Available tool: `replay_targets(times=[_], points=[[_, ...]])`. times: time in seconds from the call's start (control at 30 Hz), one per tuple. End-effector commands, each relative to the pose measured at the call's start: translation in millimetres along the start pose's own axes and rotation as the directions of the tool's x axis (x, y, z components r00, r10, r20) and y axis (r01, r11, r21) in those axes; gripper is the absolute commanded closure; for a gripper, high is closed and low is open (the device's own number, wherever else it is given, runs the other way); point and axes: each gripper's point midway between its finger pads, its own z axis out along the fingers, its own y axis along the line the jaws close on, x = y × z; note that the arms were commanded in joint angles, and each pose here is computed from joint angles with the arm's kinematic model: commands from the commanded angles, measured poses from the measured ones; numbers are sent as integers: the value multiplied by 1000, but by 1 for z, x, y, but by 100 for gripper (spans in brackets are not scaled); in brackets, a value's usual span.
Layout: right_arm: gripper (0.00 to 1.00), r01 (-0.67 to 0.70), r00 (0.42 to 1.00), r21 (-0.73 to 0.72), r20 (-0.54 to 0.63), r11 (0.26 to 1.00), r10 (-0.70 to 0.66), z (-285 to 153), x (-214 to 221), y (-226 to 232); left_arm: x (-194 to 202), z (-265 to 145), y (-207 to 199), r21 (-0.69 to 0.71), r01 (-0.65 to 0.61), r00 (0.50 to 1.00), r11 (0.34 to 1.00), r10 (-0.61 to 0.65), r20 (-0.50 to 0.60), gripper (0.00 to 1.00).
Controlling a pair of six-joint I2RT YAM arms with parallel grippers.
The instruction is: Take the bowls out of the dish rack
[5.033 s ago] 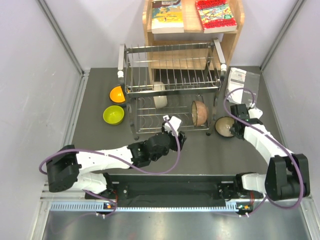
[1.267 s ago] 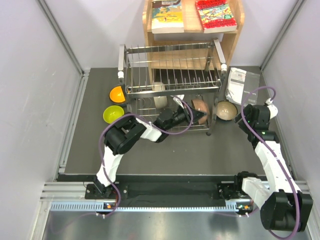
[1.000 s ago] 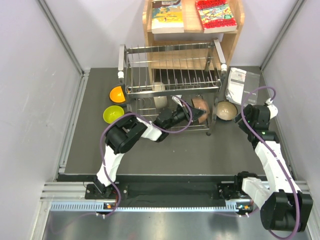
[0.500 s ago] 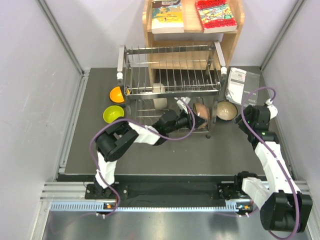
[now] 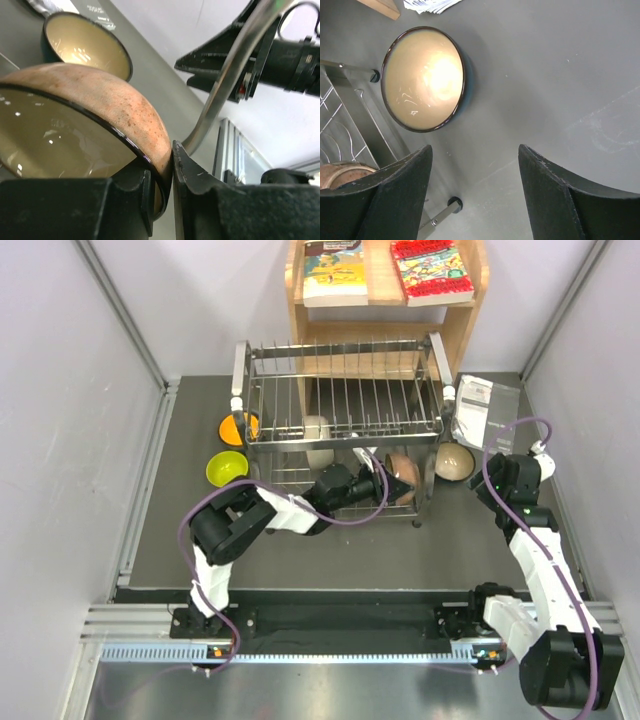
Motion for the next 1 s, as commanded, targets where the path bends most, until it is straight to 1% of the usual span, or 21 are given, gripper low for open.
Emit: replay_targets(times=[0.0,0.03,0.07,0.17,0.47,0.63,0.73,0.97], points=[[30,3,999,-13,53,1000,-2,-4,-17,3,-102,6,-81,276,-139,935,951,34,353,100],[30,4,998,-14,56,1000,-3,-5,-18,4,-109,4,-84,297,-142,924,944,19,381,100],[30,4,999,-12,54,1000,-3,-4,-18,4,-110,4,-84,313,-118,925,942,-10,379,100],[30,4,999,-14,45,1000,-4,-2,-17,4,-116,6,-85,335,-106,919,936,-36,393,100],[30,5,999,-14,47,1000,-4,-1,-16,3,-122,1,-92,362,-102,913,927,-57,404,100],[30,5,999,-12,48,1000,-4,-1,-15,2,-128,-9,-98,378,-112,904,919,-64,423,100],[30,2,999,-14,41,1000,-2,0,-14,3,-130,-12,-96,395,-104,894,913,-88,438,100],[30,6,999,-7,45,1000,-5,0,-15,2,-129,-12,-98,444,-74,891,893,-140,431,100]])
